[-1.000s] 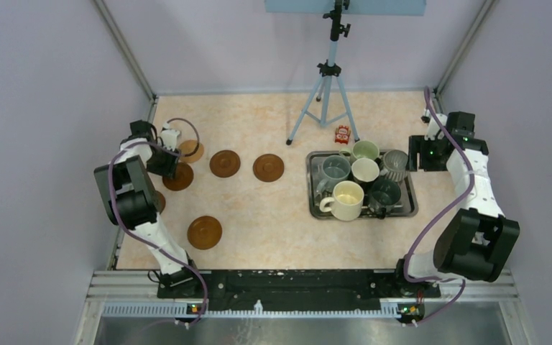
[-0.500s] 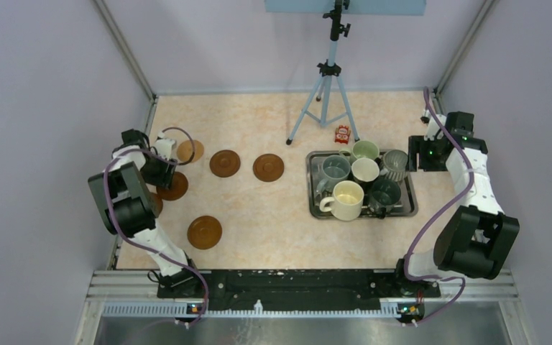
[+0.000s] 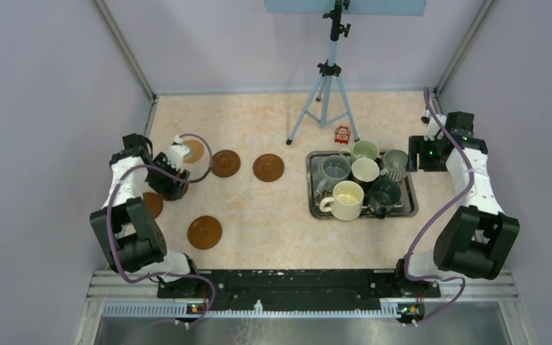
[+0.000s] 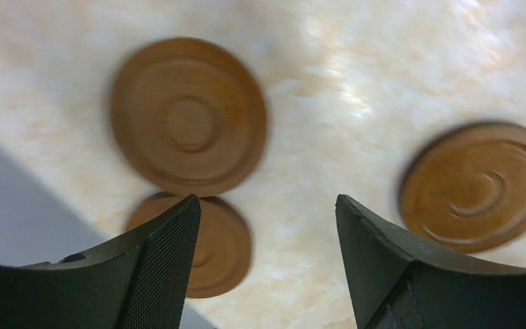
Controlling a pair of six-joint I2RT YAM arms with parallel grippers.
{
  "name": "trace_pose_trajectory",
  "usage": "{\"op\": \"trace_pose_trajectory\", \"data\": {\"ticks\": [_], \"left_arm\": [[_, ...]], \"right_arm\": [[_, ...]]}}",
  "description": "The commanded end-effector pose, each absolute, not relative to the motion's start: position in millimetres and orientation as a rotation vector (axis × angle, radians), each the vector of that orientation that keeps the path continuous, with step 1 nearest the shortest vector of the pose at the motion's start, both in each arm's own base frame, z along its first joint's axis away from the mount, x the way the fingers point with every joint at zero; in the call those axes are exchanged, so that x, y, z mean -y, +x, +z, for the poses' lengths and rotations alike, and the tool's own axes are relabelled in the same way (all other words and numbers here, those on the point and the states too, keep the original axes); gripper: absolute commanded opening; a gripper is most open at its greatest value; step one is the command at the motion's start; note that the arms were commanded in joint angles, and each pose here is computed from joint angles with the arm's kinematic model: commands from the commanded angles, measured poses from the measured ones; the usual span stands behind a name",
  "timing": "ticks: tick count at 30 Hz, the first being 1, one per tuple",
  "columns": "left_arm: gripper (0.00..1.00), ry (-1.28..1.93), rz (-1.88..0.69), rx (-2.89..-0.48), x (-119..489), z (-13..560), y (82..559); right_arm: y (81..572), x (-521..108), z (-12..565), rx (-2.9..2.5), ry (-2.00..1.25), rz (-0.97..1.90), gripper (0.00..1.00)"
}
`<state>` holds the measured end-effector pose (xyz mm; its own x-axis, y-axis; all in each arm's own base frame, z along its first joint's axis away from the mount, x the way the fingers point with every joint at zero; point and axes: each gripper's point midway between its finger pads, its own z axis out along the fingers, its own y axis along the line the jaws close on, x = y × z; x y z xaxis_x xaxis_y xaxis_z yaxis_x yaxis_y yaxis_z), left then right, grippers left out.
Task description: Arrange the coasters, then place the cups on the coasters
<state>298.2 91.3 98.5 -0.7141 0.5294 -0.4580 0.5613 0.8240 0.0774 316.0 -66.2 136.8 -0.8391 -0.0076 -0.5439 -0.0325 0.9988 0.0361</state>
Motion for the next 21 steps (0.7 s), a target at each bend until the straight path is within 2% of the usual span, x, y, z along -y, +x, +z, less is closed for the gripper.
{"op": "trace_pose_trajectory", "data": {"ticks": [1,14,21], "left_arm": [[0.78,1.04,-0.265,-2.559,-52,70,252],[0.79,1.329,-0.332,-2.582,-4,31,189],[0.73,1.218,-0.143,-2.581,-4,21,218]], "right_arm": [[325,72,149,-2.522,-0.004,0.036,0.63],[323,73,147,-2.531,0.003,0.029,0.63],[323,72,143,-2.536,0.022,0.036,0.63]]}}
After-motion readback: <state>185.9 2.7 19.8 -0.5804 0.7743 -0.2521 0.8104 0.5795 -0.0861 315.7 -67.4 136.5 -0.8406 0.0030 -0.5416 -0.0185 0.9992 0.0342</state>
